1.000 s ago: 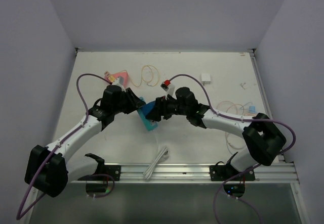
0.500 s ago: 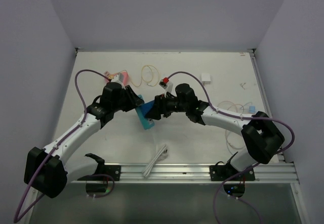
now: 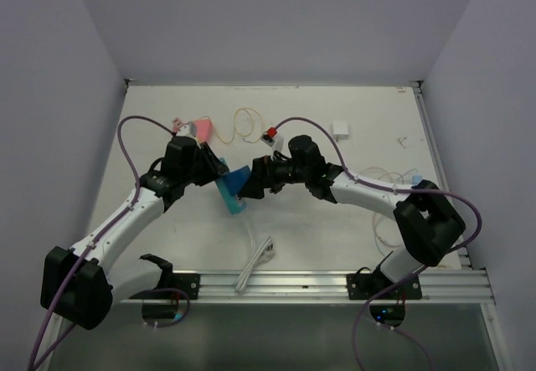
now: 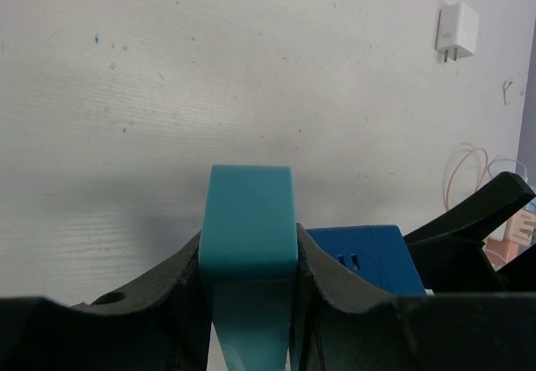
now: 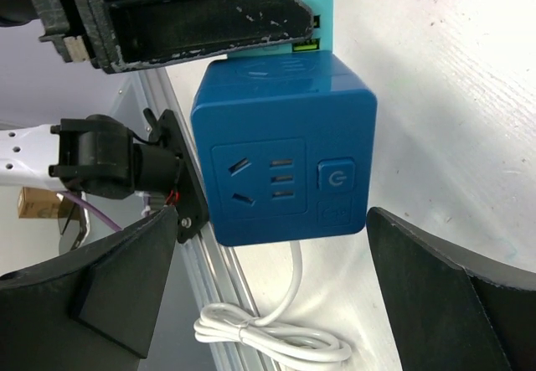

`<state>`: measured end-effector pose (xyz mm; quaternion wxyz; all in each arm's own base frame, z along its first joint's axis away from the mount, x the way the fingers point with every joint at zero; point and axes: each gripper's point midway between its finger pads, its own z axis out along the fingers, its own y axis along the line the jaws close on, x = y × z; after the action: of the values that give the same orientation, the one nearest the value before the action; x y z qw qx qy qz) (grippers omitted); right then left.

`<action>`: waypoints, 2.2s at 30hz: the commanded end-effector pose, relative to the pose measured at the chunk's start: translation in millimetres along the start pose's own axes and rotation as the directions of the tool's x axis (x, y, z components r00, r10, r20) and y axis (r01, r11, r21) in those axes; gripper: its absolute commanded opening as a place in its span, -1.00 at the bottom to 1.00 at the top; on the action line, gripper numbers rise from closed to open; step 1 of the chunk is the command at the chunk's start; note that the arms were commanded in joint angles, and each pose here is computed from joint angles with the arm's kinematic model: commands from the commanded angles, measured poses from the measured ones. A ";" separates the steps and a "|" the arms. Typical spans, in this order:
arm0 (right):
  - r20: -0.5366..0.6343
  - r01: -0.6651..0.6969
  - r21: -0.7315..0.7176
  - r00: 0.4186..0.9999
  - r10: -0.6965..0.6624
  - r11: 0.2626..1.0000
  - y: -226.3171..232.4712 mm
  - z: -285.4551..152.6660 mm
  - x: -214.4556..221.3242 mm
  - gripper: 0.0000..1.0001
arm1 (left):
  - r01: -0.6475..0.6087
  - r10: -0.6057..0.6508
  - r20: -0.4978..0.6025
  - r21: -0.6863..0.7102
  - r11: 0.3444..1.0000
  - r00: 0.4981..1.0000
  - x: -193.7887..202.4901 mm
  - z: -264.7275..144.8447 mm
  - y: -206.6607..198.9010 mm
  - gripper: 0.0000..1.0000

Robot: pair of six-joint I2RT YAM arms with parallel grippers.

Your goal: Pull the plug off the socket

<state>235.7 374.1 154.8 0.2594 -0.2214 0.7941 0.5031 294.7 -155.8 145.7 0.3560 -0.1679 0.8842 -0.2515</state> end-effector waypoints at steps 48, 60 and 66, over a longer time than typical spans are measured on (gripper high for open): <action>-0.025 0.052 0.116 0.998 -0.050 0.992 5.9 -2.9 -13.4 -1.00 | -0.203 0.193 -0.065 -0.251 0.947 0.979 22.4 10.9 70.8 -1.00; 0.015 -0.001 0.163 1.000 -0.001 0.987 -8.7 -43.5 -21.6 -1.00 | -0.249 0.238 -0.079 -0.409 0.878 0.968 18.3 4.0 104.0 -1.00; 0.035 -0.020 0.177 0.999 0.014 0.984 -16.6 -65.4 -29.6 -1.00 | -0.270 0.275 -0.060 -0.472 0.839 0.960 2.1 -7.6 107.3 -1.00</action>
<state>243.6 357.7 155.1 0.2610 -0.2171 0.8260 0.4500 290.7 -194.4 148.2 0.3527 -0.1011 0.8853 -0.2857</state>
